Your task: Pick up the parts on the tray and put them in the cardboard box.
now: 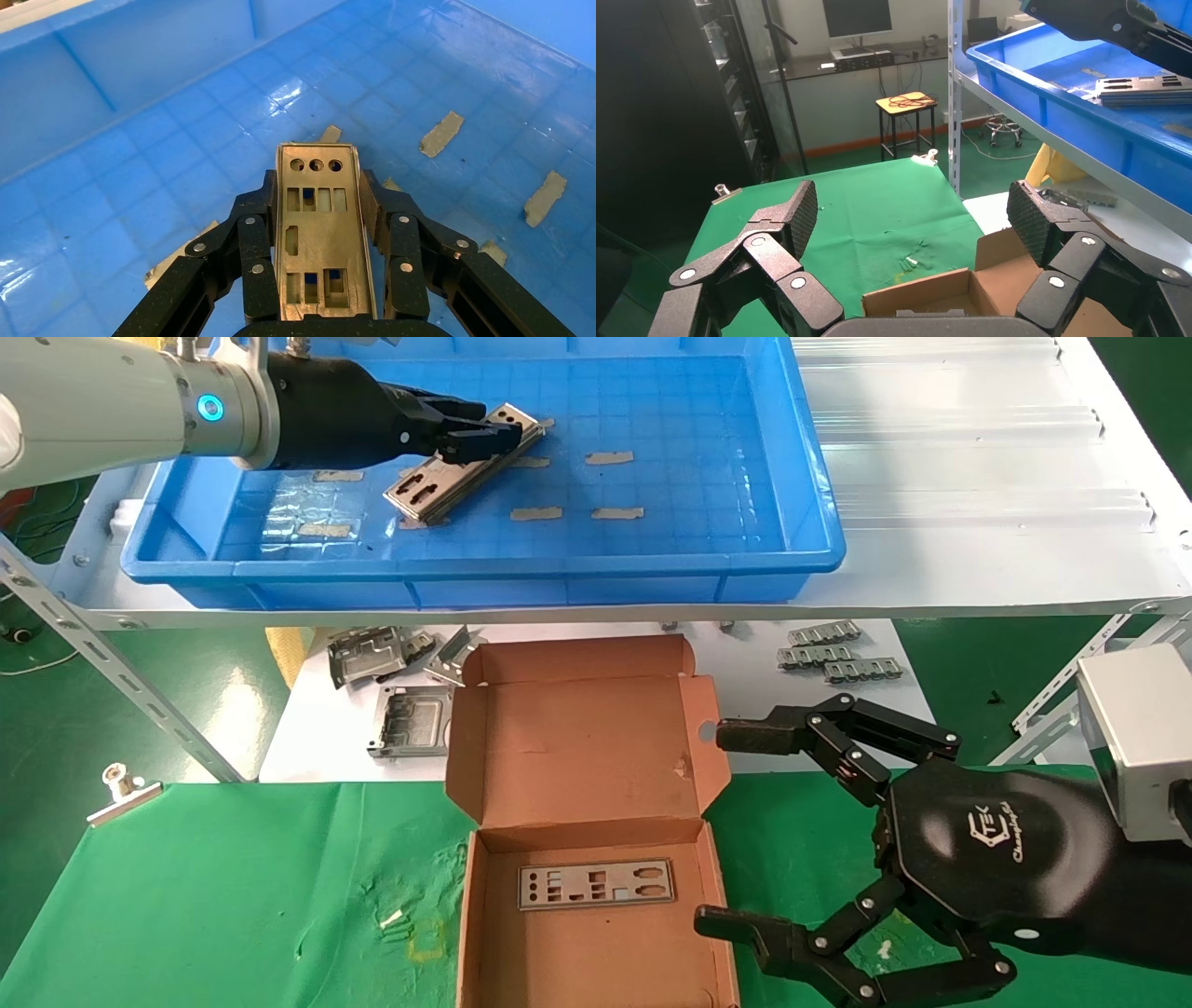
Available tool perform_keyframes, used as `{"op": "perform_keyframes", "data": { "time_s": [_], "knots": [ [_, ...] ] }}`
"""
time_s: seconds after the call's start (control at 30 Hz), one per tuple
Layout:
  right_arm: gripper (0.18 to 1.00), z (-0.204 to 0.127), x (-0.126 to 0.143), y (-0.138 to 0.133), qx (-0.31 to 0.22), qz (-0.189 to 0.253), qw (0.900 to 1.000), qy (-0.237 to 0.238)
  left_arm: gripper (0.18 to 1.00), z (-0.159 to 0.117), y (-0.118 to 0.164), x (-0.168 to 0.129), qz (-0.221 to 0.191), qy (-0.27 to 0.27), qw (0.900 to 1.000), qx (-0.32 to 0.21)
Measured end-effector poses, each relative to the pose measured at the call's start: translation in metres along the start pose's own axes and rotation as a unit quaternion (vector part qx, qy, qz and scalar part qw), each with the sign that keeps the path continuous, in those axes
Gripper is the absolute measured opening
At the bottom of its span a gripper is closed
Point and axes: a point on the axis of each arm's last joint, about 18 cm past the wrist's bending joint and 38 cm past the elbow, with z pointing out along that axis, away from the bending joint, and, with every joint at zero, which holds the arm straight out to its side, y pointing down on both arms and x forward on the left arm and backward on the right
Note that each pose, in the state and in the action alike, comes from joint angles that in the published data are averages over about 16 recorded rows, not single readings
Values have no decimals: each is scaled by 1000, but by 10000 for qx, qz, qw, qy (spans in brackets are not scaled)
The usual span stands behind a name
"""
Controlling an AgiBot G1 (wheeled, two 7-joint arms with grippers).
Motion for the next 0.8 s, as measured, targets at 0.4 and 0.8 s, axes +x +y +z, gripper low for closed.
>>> {"op": "perform_keyframes", "data": {
  "time_s": [0.4, 0.8],
  "knots": [
    [1000, 0, 0, 0, 0, 0, 10000, 0, 448, -11, -15, -3, -18, 88, 9998, 190],
    [1000, 0, 0, 0, 0, 0, 10000, 0, 447, -41, -35, 9, 214, 828, 9945, 612]
  ]
}}
